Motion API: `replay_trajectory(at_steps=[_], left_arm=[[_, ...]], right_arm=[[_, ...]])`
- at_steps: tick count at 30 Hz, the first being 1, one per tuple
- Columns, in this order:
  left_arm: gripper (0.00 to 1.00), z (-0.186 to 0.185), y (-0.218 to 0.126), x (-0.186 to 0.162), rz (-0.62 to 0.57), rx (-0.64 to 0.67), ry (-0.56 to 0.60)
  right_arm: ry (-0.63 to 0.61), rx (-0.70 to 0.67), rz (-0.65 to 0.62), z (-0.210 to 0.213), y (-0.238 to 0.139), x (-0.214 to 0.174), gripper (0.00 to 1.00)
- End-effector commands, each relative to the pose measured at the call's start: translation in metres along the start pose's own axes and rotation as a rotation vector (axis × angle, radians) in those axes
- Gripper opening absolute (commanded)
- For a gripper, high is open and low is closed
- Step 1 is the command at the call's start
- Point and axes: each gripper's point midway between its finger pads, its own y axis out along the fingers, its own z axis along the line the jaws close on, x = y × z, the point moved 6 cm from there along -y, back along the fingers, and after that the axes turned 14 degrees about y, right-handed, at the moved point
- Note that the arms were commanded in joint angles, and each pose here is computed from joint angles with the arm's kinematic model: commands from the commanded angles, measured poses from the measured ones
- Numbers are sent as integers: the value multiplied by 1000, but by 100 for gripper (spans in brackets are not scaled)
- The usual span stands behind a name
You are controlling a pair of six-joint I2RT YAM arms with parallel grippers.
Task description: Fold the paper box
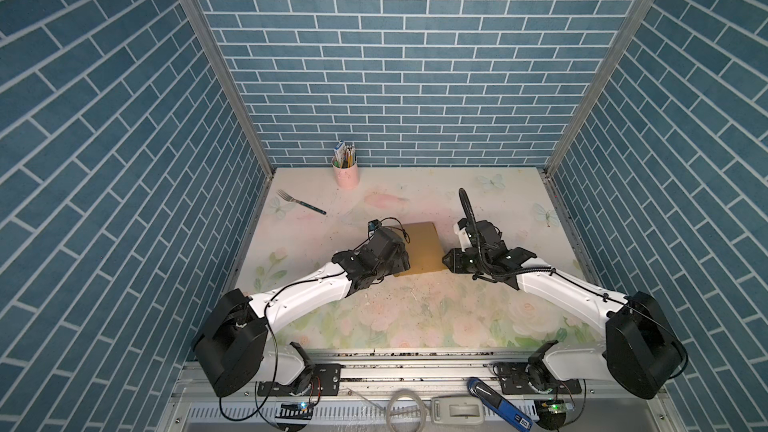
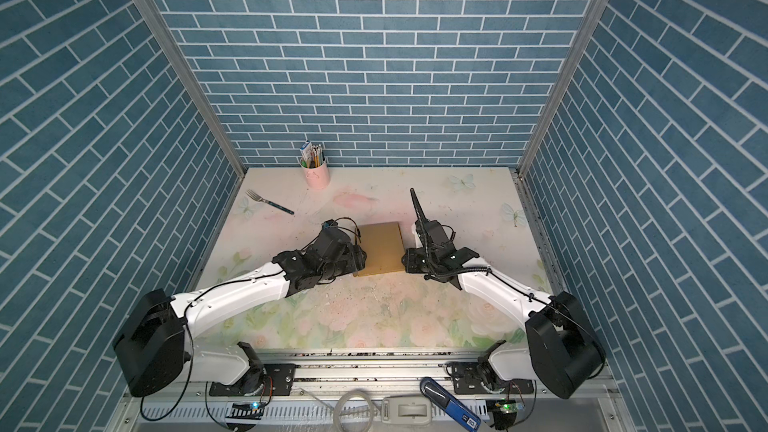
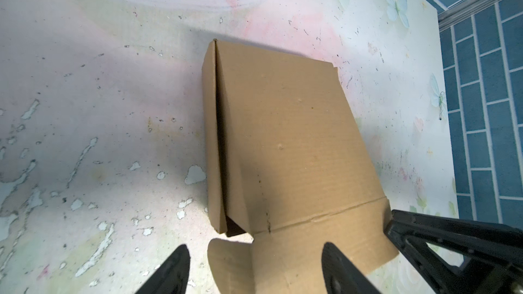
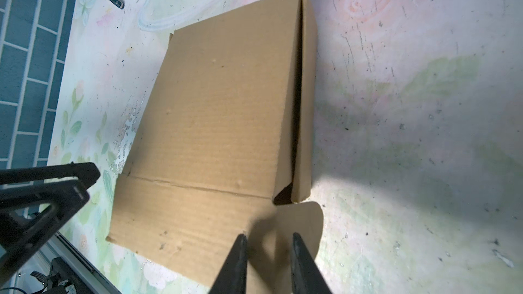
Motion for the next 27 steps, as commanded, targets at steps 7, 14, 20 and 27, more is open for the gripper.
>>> replay_trajectory(at_steps=[7, 14, 20, 27], left_arm=[[75, 30, -13, -7, 12, 59, -25], [75, 31, -11, -7, 8, 38, -28], [72, 25, -5, -7, 4, -14, -34], [69, 19, 4, -5, 14, -44, -10]], right_arm=[[31, 56, -18, 16, -1, -2, 29], [13, 66, -9, 29, 6, -9, 29], [16, 55, -16, 28, 5, -11, 29], [34, 41, -26, 23, 2, -16, 28]])
